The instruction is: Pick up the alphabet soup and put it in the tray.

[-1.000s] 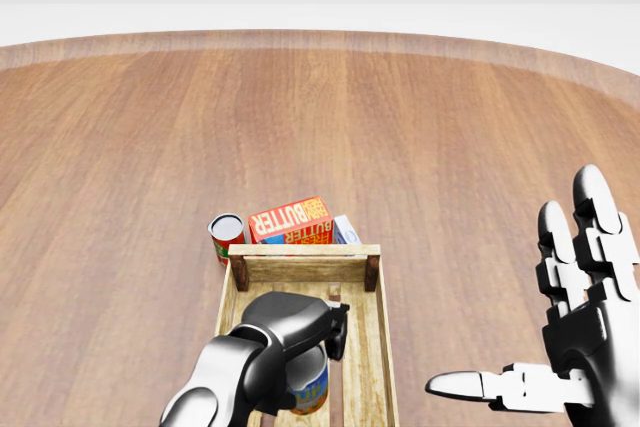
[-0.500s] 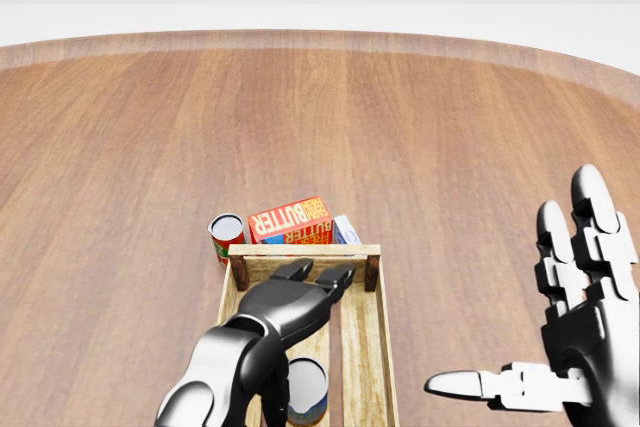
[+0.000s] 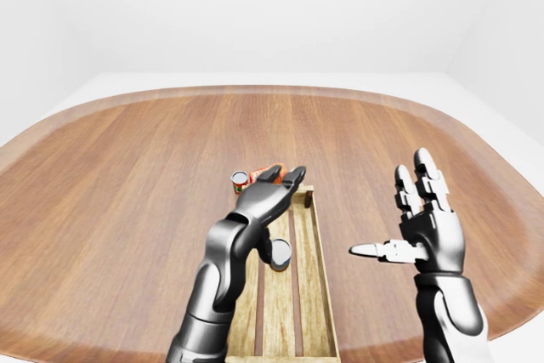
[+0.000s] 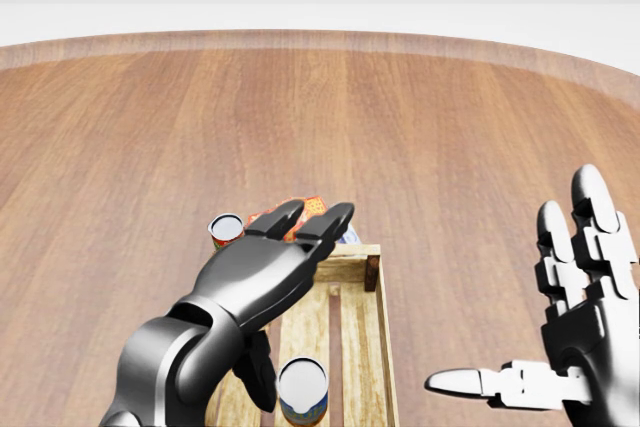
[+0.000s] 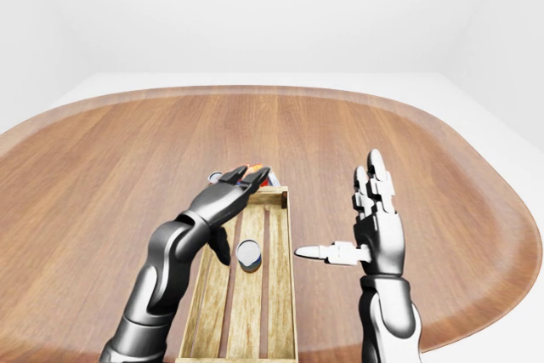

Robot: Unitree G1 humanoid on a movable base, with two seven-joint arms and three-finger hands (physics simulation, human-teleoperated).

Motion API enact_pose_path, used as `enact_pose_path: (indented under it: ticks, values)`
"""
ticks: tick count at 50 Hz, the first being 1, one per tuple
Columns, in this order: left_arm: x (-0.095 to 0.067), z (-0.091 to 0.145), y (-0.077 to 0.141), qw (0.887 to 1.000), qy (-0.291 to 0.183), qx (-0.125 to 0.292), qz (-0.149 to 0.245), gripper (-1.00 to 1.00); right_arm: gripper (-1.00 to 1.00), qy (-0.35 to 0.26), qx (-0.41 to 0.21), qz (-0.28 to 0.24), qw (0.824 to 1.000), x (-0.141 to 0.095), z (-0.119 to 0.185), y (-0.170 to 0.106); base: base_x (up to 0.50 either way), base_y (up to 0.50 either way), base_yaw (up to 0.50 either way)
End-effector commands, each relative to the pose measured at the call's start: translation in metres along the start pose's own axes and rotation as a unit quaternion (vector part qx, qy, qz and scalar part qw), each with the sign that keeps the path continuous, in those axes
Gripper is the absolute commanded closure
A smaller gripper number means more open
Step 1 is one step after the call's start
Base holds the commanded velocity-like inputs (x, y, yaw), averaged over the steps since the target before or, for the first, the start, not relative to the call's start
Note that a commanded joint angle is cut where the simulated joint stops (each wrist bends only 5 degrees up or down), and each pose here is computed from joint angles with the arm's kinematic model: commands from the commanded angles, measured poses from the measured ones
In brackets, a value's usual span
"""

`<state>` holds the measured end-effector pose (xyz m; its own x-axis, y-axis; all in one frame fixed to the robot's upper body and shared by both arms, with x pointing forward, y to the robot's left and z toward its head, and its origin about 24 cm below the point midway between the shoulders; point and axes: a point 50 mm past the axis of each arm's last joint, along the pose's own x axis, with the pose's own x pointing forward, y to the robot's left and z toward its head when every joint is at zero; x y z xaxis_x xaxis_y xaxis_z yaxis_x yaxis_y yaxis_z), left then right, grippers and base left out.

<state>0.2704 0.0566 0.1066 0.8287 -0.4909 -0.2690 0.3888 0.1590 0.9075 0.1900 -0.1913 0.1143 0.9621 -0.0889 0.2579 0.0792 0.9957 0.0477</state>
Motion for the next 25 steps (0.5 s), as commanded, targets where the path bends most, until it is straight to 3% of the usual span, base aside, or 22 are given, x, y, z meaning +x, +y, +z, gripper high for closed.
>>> enact_pose_path:
  ticks: [1,4,7,11,19,25]
  values:
    - [-0.054,0.005,0.057,0.986,-0.023,-0.003,0.164,-1.0,-1.0,0.001,0.0,0.002,1.0,0.0,-0.001,0.002,0.0,0.0,0.0]
    - [-0.067,0.0,0.075,0.978,-0.026,-0.02,0.206,-1.0,-1.0,0.001,-0.001,0.001,1.0,0.001,0.0,0.002,0.0,0.0,0.0]
    - [-0.067,-0.013,0.072,0.981,-0.011,-0.023,0.194,-1.0,-1.0,0.002,-0.001,0.002,1.0,0.002,-0.001,0.002,0.0,0.0,0.0]
    - [-0.081,-0.022,0.077,0.975,-0.031,-0.057,0.213,-1.0,-1.0,0.004,-0.002,0.004,1.0,0.002,-0.002,0.004,0.0,0.0,0.0]
    - [-0.097,-0.045,0.07,0.973,-0.028,-0.101,0.204,-1.0,-1.0,0.007,-0.003,0.006,1.0,0.003,-0.004,0.006,0.0,0.0,0.0]
    - [-0.099,-0.068,0.054,0.969,-0.017,-0.169,0.179,-1.0,-1.0,0.01,-0.003,0.006,1.0,0.004,-0.006,0.006,0.0,0.0,0.0]
